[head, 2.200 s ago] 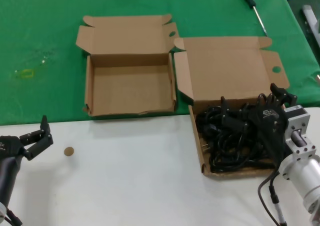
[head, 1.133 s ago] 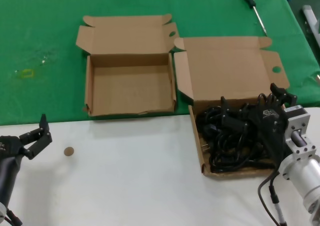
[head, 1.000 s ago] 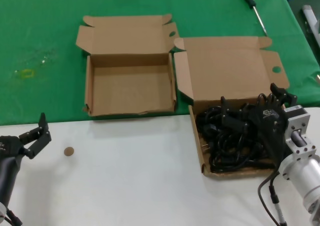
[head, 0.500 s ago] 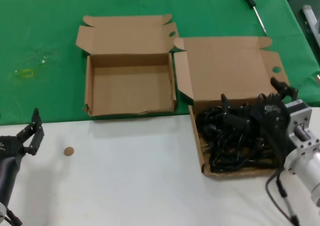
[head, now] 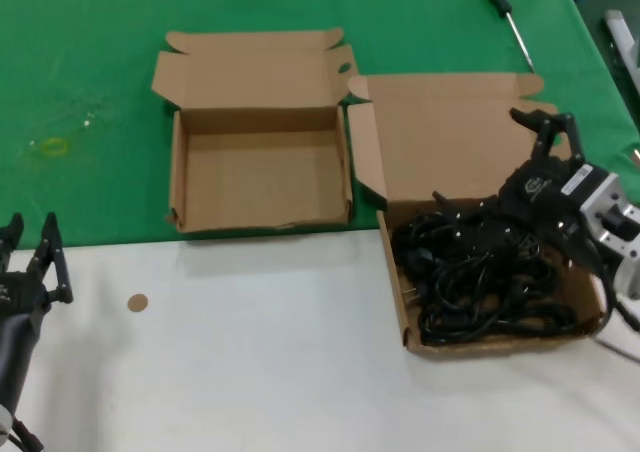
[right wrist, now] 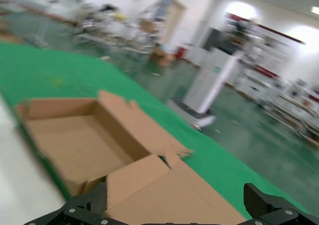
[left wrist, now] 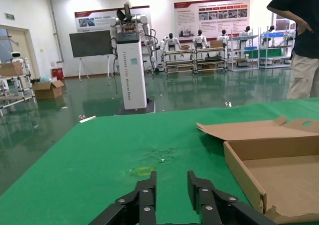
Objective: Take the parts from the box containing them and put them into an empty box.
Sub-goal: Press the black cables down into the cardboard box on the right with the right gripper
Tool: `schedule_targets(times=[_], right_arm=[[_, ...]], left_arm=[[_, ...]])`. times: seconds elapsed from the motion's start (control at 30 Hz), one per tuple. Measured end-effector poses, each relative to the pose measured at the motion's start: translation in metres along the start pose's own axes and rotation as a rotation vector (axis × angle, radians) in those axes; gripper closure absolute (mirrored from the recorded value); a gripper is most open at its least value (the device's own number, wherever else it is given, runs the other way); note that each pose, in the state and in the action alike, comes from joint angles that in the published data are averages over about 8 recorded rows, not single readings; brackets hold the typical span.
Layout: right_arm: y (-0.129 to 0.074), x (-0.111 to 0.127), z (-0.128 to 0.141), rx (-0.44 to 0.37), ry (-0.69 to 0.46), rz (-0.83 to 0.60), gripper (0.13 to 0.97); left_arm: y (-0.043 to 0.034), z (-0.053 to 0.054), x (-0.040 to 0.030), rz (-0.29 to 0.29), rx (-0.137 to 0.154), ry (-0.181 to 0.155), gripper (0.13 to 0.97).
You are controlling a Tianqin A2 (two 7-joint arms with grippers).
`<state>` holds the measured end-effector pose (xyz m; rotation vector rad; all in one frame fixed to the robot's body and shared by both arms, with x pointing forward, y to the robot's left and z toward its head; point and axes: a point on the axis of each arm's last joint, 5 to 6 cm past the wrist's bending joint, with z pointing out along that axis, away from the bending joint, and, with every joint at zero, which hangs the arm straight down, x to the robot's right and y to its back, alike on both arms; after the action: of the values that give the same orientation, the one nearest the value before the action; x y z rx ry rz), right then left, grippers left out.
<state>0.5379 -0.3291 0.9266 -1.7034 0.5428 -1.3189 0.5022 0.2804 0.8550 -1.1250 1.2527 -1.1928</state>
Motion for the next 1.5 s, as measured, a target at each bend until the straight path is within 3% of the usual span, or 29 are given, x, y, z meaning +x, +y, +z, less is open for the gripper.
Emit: schedule_targets(times=[0.2, 0.5, 0.97, 1.23, 1.5], right_arm=[[-0.016, 0.026, 0.001, 0.016, -0.172, -0.242, 0.130], [-0.037, 0.062, 0.013, 0.025, -0.374, -0.606, 0.130], [-0.048, 0.103, 0.033, -0.022, -0.643, -0.917, 0.130], [-0.041, 0.117, 0.044, -0.082, -0.684, -1.042, 0.130], [-0.028, 0.119, 0.054, -0.087, -0.671, -1.144, 0.134]], left_arm=[[0.0000, 0.000, 0.0000, 0.000, 0.000, 0.000, 0.830], [0.0000, 0.000, 0.0000, 0.000, 0.000, 0.000, 0.922], [0.0000, 0.000, 0.0000, 0.000, 0.000, 0.000, 0.945], [0.0000, 0.000, 0.0000, 0.000, 0.000, 0.000, 0.945], [0.0000, 0.000, 0.0000, 0.000, 0.000, 0.000, 0.945]])
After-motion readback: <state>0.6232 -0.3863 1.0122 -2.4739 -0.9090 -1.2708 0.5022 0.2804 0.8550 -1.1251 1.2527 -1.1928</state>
